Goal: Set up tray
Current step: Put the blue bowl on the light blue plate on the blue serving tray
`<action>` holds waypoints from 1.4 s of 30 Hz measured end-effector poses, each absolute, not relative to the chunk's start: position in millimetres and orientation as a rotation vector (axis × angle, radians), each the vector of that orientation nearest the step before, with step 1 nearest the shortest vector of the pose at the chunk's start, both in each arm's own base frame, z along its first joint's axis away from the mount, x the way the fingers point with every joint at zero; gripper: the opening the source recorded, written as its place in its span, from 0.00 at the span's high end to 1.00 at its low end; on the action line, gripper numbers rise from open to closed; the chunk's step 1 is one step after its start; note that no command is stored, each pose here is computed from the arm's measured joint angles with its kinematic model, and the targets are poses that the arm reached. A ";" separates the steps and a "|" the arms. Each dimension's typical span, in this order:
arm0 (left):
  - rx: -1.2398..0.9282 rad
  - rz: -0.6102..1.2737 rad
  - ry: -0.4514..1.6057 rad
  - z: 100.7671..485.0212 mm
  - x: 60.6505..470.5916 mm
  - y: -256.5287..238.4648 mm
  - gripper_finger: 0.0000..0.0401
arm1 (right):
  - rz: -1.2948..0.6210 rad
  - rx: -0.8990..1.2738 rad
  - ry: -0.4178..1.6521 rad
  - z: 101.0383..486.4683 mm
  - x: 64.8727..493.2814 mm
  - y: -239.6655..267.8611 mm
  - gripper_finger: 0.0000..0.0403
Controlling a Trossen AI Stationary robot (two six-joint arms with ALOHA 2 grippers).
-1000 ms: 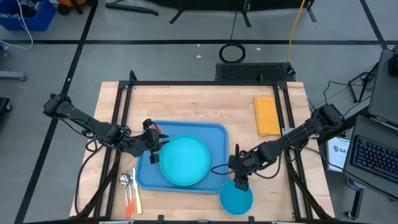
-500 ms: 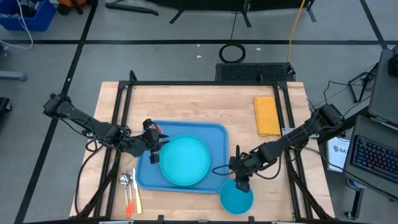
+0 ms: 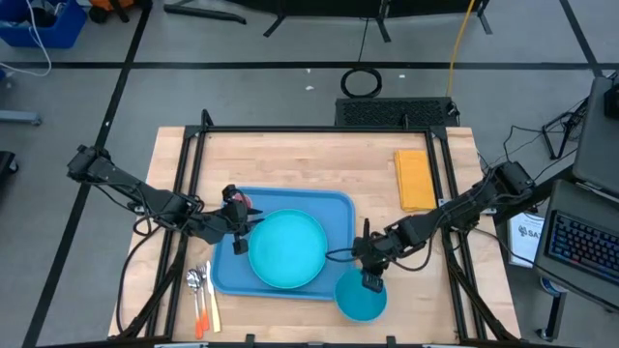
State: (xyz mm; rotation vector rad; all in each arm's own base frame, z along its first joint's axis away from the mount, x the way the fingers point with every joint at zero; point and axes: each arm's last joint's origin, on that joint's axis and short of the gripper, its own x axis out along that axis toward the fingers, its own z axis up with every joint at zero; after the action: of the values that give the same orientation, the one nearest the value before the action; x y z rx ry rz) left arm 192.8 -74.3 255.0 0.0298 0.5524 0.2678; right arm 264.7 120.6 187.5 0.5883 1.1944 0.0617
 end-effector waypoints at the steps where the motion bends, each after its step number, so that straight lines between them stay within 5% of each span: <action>1: 0.029 0.268 0.552 255.0 192.9 -74.3 0.76 | 0.066 0.583 1.185 189.6 266.9 118.8 0.99; 24: 0.035 0.266 0.553 255.0 192.8 -74.3 0.76 | 0.018 0.346 0.870 264.6 335.9 42.2 1.00; 42: 0.045 0.228 0.575 253.6 190.9 -77.4 0.76 | 0.094 0.195 1.086 243.2 455.4 14.4 1.00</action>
State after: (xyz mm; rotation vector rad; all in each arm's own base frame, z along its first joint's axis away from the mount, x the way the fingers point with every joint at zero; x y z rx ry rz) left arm 190.9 -77.4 253.6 0.0449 0.5754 0.2276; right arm 455.4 14.4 243.2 0.1946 1.0864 0.0943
